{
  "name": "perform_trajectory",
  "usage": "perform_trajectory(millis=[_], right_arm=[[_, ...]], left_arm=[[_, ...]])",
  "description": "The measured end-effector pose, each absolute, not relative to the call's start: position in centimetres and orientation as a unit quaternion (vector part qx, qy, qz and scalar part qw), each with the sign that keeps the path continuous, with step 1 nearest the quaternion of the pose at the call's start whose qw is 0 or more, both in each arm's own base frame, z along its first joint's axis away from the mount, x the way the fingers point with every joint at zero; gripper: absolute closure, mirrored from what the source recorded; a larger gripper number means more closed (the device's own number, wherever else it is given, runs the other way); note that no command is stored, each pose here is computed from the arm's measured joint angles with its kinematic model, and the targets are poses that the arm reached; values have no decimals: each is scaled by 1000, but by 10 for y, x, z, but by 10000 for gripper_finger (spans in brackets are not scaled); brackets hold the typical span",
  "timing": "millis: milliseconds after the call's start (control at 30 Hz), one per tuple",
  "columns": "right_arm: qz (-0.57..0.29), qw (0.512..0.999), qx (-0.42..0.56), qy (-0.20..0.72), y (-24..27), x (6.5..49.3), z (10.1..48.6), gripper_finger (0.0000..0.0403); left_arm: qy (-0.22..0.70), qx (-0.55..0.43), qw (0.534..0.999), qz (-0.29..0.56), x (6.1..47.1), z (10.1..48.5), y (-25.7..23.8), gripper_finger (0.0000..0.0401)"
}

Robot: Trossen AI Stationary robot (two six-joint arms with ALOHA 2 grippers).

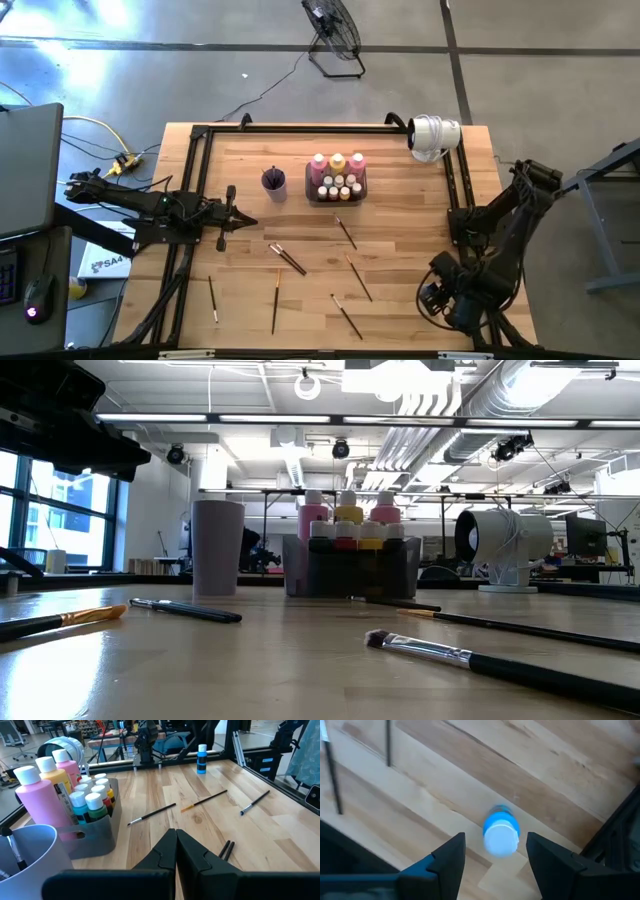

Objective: Pick & Place Paint Supplies
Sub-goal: Put the small blue paint bottle into the gray bin

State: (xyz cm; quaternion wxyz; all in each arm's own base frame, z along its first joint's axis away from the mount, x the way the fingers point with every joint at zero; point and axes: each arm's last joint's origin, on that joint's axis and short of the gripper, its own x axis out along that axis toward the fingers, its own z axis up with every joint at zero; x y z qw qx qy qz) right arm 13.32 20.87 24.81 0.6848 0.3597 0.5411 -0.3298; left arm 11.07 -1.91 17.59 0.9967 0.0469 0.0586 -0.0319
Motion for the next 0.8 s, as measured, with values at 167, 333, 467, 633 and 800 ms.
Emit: perform_trajectory(millis=[167,333,467,633,800], right_arm=[[-333,657,358,574,207,130,230,202],[-336,653,357,578,206,129,228,202],[-336,655,356,576,206,129,228,202],[-335,674,354,555,206,130,228,202],[-335,680,353,549,205,131,228,202]], left_arm=[[59,46,997,-32,111,176,-19,401],[59,46,997,-32,111,176,-19,401],[59,46,997,-32,111,176,-19,401],[59,46,997,-32,111,176,-19,401],[59,46,997,-32,111,176,-19,401]])
